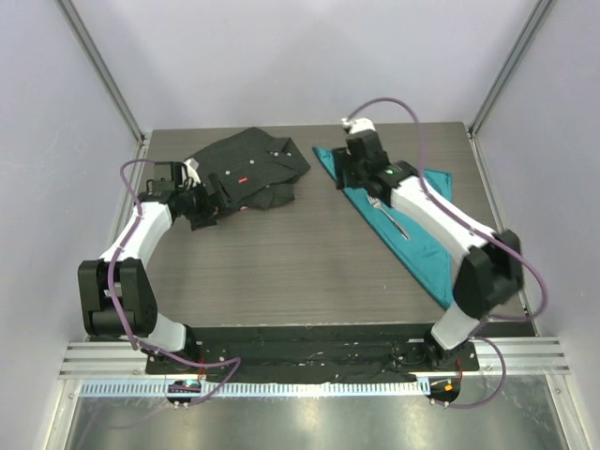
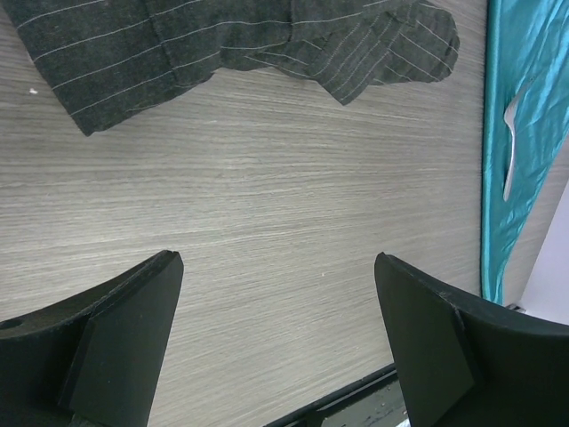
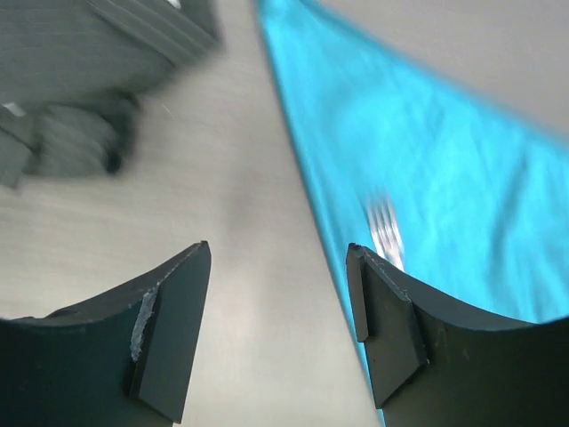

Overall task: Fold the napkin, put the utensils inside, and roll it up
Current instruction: Fold the napkin

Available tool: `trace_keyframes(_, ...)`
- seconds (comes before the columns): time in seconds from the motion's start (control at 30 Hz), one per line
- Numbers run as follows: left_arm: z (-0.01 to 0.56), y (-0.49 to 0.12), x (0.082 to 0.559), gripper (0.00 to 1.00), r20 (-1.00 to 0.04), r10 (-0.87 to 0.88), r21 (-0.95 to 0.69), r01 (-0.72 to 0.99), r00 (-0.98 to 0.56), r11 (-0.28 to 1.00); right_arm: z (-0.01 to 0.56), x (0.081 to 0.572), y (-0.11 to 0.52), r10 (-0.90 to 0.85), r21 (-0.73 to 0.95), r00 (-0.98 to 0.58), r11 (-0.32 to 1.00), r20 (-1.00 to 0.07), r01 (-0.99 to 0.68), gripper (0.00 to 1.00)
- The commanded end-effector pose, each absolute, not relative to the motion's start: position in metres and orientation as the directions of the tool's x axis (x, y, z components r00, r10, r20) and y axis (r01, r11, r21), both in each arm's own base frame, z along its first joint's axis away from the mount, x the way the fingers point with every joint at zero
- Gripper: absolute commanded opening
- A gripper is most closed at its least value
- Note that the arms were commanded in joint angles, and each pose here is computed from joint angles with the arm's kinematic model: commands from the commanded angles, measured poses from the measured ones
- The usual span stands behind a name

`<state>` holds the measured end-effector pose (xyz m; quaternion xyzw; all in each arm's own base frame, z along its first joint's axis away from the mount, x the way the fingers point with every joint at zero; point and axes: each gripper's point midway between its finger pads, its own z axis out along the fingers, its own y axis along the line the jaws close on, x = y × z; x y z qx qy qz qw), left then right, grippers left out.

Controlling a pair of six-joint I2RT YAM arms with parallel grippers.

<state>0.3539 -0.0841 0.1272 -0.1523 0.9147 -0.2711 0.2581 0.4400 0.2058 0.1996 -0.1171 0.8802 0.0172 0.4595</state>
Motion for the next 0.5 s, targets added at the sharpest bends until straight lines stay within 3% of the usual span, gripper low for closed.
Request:
trace_keyframes(0.0, 0.148, -0.088, 0.357, 0.95, -0.445, -0.391, -0.573, -0.080, -0.805, 0.816, 0.151, 0.357, 0.106, 0.076, -0.018, -0.765, 0.993, -0.639, 0.114, 0.70)
trace_keyframes(0.07, 0.149, -0.089, 0.357, 0.94, -0.443, -0.392, -0.579, -0.078, -0.806, 0.812, 0.124, 0.323, 0.079, 0.201, 0.035, -0.807, 0.975, -0.556, 0.218, 0.70)
trace_keyframes(0.27, 0.149, -0.106, 0.352, 0.94, -0.452, -0.345, -0.564, -0.036, -0.823, 0.825, 0.098, 0.259, 0.011, 0.527, 0.110, -0.722, 0.834, -0.448, 0.541, 0.73)
trace_keyframes(0.37, 0.148, -0.113, 0.349, 0.94, -0.454, -0.325, -0.558, -0.019, -0.830, 0.829, 0.085, 0.241, 0.002, 0.628, 0.170, -0.678, 0.769, -0.381, 0.616, 0.73)
trace_keyframes(0.47, 0.147, -0.121, 0.347, 0.94, -0.453, -0.304, -0.554, -0.002, -0.838, 0.832, 0.085, 0.238, -0.005, 0.644, 0.172, -0.655, 0.752, -0.395, 0.636, 0.72)
